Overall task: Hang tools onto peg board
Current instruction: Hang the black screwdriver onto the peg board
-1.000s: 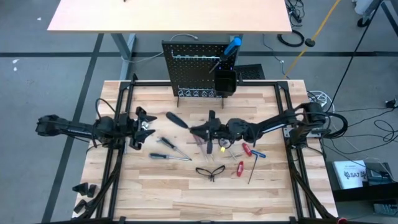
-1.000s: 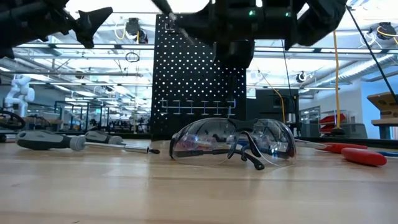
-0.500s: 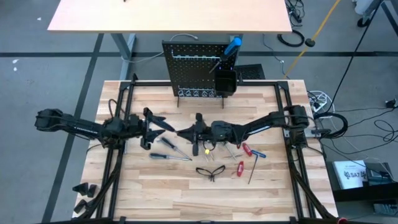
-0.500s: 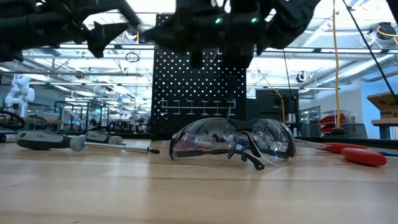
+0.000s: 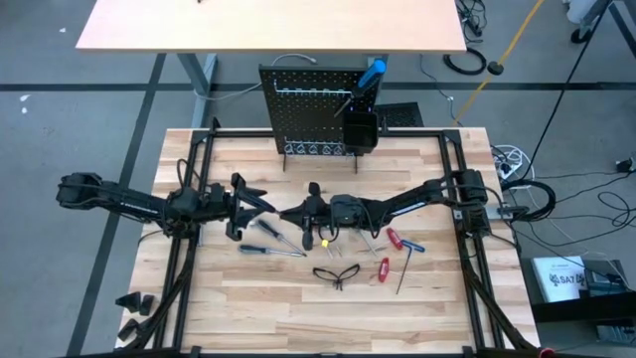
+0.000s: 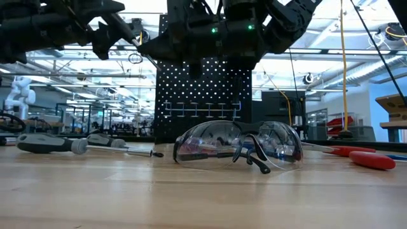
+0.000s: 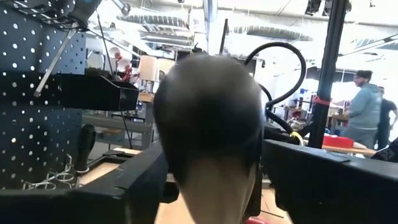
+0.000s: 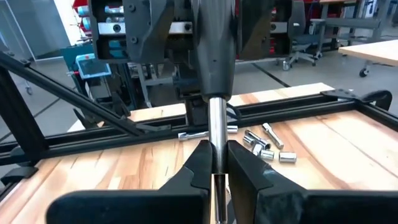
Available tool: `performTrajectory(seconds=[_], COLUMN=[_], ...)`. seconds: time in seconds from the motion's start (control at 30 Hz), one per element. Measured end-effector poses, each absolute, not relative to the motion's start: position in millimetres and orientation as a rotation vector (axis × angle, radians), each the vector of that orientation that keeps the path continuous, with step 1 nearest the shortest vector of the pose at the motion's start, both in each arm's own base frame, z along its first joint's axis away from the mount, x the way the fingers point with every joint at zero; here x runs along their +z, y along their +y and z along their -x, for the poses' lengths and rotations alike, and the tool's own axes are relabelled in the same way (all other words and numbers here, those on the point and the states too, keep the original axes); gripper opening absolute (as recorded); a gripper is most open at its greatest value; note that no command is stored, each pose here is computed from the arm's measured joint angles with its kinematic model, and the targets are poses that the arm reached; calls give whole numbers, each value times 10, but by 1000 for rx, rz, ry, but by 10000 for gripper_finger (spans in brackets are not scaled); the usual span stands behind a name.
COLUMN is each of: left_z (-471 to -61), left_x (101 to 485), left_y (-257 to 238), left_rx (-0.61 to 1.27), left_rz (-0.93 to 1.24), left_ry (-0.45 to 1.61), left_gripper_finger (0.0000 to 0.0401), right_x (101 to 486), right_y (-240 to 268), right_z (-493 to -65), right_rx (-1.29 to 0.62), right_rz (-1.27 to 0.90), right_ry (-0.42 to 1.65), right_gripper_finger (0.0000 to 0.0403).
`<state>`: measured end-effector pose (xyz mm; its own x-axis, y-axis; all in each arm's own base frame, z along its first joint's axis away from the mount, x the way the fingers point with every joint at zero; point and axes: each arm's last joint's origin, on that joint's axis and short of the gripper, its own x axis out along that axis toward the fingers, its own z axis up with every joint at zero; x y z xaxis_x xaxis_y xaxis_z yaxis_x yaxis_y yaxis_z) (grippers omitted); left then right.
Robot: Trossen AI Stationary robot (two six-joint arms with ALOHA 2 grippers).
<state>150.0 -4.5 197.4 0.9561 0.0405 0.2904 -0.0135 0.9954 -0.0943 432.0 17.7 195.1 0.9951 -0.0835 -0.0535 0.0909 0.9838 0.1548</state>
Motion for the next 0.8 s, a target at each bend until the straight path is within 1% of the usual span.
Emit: performTrajectory(seconds=[0.07, 0.17, 0.2, 0.3, 0.33, 0.5, 0.63, 0.73, 0.8], left_z=[-1499, -1500, -1500, -1505, -1505, -1506, -1523, -1574, -1613], left_x=[1975, 1974, 1974, 1958, 1958, 1954, 1952, 1984, 2028], left_y=[-45, -46, -49, -48, -48, -45, -46, -48, -49], left_rx=[28, 24, 17, 19, 19, 27, 27, 27, 32], left_rz=[91, 94, 99, 96, 96, 86, 91, 110, 122], left_ry=[-297, -296, -295, -279, -279, -274, -251, -207, -181], left_gripper_finger=[204, 134, 121, 122, 122, 122, 122, 122, 122], right_x=[1952, 1947, 1942, 1924, 1923, 1921, 1918, 1965, 2059], right_y=[177, 176, 176, 175, 175, 174, 175, 173, 168], right_z=[-4320, -4319, -4319, -4318, -4318, -4317, -4315, -4267, -4182], right_rx=[-87, -89, -88, -89, -90, -93, -90, -92, -105], right_rz=[-148, -142, -140, -148, -152, -167, -155, -112, -88], right_ry=[47, 52, 57, 76, 76, 80, 89, 162, 249], right_gripper_finger=[18, 18, 18, 19, 26, 89, 121, 133, 136])
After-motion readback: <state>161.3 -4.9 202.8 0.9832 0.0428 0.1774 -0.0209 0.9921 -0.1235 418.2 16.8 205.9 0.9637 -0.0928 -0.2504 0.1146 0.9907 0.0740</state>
